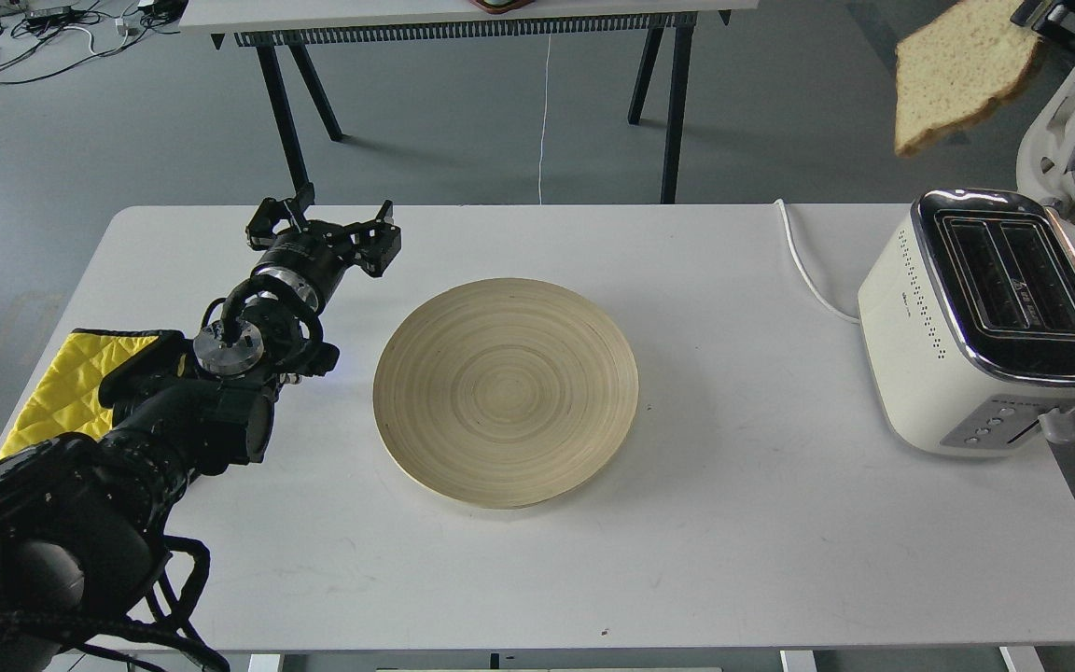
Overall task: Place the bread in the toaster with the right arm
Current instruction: 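Lift the bread slice off the plate and carry it above the toaster, then lower the bread slice into the toaster slot with the right gripper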
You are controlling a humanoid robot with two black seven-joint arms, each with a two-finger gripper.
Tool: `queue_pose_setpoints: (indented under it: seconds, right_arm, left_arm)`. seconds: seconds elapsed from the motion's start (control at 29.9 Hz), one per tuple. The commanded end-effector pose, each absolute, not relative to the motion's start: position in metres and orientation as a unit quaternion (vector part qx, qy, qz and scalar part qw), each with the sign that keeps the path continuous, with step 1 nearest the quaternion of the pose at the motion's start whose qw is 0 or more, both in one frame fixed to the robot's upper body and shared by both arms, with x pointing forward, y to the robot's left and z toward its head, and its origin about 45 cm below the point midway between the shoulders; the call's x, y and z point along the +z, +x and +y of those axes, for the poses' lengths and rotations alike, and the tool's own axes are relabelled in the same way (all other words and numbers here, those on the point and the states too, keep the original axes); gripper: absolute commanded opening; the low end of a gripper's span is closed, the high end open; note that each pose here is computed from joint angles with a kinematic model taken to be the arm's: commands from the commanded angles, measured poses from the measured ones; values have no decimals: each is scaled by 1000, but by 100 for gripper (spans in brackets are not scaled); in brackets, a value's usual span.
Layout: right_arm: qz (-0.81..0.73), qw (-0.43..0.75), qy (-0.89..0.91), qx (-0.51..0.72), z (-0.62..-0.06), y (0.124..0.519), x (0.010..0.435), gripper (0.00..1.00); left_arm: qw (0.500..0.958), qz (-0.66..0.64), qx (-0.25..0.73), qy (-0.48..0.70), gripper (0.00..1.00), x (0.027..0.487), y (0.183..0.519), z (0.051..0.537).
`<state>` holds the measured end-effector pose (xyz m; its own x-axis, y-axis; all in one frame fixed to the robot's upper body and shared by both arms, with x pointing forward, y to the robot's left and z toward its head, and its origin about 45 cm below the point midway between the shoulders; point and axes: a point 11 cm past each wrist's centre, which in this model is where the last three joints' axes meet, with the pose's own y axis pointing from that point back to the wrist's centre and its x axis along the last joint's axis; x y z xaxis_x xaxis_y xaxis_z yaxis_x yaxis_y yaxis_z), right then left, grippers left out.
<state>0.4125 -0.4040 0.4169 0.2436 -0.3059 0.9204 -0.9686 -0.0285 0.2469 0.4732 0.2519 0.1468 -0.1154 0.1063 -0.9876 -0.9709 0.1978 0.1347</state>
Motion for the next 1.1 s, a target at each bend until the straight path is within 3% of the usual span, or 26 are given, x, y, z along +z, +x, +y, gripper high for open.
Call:
queue_pose_setpoints:
  seconds: [0.0,0.33,1.07]
  right_arm:
    - [-495,528,595,351,-424,394,414,1]
    - [-454,580,597,318,-439,357,393,2]
    - [-436,598,615,273,-441,338,358,2]
  left_arm:
    - [539,555,500,-390,100,147,473,252]
    - [539,555,500,-390,100,147,473,252]
    - [539,555,499,-389,100,147,473,252]
